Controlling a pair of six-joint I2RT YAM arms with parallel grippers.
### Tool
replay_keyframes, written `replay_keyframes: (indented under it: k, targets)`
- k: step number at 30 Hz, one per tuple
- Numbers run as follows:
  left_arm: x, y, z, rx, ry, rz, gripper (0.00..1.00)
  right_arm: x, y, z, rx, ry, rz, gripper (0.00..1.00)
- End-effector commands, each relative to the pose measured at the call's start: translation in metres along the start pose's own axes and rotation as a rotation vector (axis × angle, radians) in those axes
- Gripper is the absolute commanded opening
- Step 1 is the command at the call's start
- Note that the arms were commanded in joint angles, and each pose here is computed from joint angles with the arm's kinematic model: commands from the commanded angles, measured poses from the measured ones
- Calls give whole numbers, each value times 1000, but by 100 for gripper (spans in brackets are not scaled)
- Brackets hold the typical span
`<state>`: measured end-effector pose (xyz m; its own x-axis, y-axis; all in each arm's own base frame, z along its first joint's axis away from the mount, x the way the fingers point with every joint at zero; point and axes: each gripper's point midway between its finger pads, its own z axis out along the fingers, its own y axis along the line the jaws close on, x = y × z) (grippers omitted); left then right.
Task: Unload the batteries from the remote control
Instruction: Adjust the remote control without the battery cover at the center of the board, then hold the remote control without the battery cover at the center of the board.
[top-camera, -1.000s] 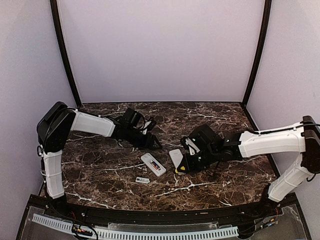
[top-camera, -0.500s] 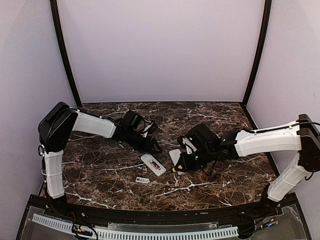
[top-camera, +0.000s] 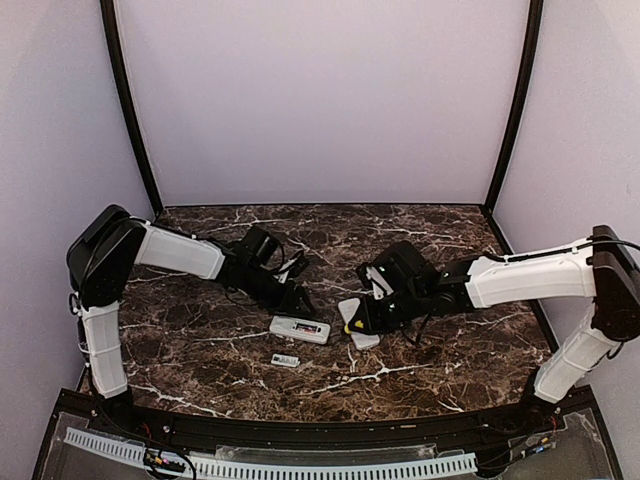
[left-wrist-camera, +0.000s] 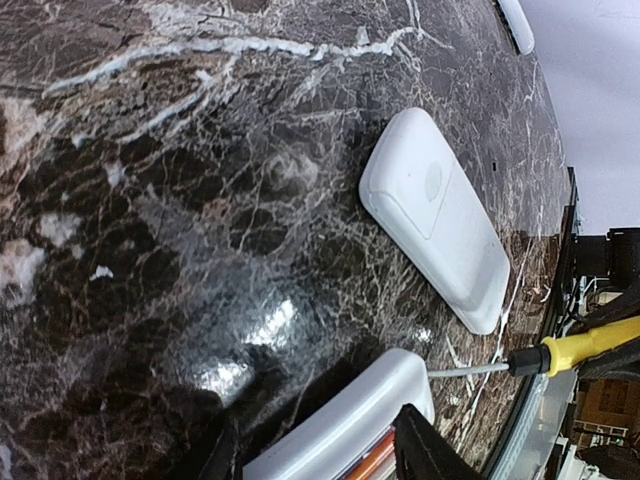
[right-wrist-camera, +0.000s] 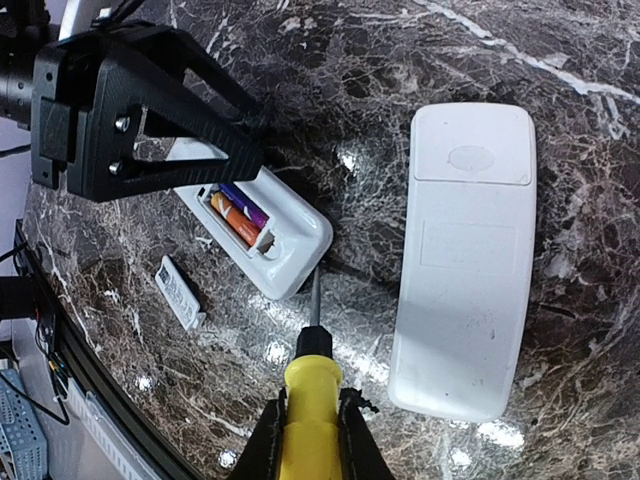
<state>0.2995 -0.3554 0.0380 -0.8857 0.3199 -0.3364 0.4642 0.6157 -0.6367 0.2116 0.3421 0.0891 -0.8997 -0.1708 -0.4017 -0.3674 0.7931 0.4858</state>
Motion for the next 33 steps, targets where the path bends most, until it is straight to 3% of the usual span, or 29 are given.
replay_keyframes:
  k: [1, 10, 17, 29, 33]
  targets:
    - [20, -9, -14, -2, 50, -23, 51, -32, 12, -1, -36, -93, -25, 0]
    - [31, -21, -32, 10, 57, -46, 52, -54, 1, -4, 3, -137, -47, 0]
    - [21, -16, -60, -110, -43, -85, 55, -65, 8, -33, 26, -161, -141, 0]
    - [50, 0, -78, -179, -124, -285, 56, -42, 43, -28, 18, -60, -155, 0]
    - [56, 2, -69, -143, -106, -325, 50, -42, 46, -21, 69, -43, -159, 0]
